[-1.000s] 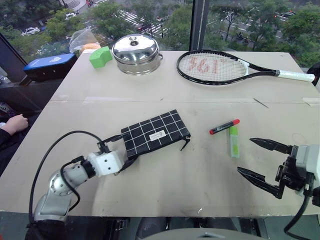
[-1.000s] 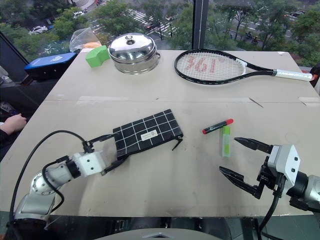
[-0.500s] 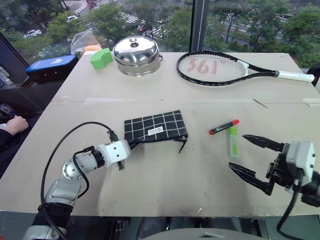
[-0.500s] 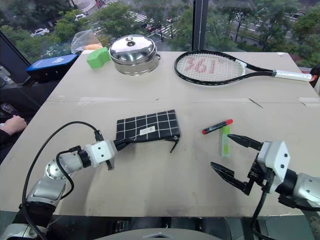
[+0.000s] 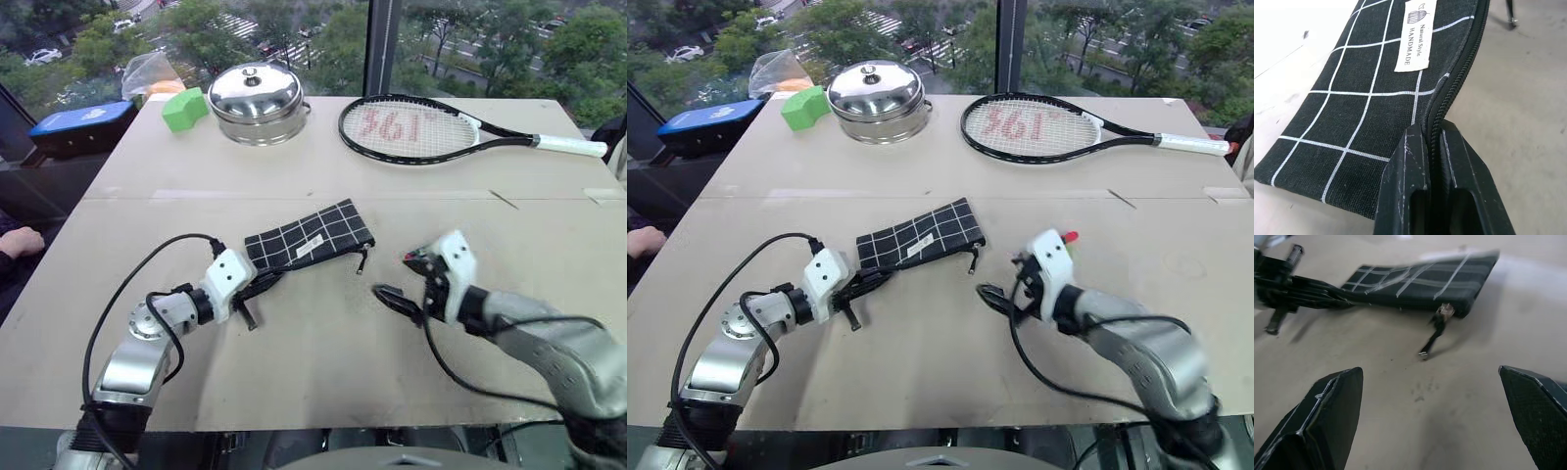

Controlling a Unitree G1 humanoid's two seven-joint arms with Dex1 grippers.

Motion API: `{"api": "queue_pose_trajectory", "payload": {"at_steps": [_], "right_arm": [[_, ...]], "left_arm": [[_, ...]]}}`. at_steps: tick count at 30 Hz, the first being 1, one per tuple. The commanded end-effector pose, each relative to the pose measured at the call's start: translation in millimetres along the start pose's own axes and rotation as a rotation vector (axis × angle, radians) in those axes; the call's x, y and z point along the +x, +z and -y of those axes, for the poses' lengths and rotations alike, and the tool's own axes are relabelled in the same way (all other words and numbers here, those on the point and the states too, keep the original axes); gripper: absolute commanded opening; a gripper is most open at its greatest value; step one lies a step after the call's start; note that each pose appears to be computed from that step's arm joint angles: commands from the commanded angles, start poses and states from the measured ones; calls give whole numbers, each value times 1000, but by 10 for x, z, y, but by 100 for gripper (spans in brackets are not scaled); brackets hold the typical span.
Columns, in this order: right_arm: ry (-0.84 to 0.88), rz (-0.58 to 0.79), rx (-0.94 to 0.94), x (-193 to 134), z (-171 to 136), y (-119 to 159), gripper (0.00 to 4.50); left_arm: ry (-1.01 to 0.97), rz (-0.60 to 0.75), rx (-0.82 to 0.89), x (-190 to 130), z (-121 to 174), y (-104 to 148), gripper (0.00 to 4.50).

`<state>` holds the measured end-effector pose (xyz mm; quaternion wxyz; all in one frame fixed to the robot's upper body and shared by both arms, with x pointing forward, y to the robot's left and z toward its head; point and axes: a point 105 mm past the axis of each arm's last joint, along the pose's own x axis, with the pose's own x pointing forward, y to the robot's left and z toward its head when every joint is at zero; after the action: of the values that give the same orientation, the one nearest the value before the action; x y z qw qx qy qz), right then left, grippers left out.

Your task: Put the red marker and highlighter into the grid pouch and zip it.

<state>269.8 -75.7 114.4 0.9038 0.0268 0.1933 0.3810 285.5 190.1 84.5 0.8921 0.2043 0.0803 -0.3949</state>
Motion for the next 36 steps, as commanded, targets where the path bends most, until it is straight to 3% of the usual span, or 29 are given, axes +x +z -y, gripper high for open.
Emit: {"api": "queue_pose_trajectory", "payload": {"at_steps": [1, 6, 8, 10, 12, 17, 27, 36], "right_arm": [[-63, -6, 91, 162, 109, 72, 450], [-43, 12, 168, 367, 94, 162, 450], [-41, 10, 175, 435, 99, 160, 401], [-28, 24, 189, 490, 97, 192, 332], [-30, 35, 191, 530, 115, 222, 223], [-33, 61, 181, 569, 142, 275, 3], [124, 45, 47, 534, -185, 330, 3], [148, -7, -41, 583, -268, 264, 3]], "left_arm": [[2, 39, 18, 19, -16, 143, 4], [-3, 38, 14, 34, -8, 146, 4], [-5, 40, 10, 42, 5, 147, 0], [-11, 41, 10, 50, 31, 147, 0], [-14, 41, 8, 49, 53, 149, 0], [-19, 38, 12, 31, 89, 180, 0], [-2, 56, -19, 112, 56, 251, 0], [-3, 91, -43, 202, 69, 367, 0]]}}
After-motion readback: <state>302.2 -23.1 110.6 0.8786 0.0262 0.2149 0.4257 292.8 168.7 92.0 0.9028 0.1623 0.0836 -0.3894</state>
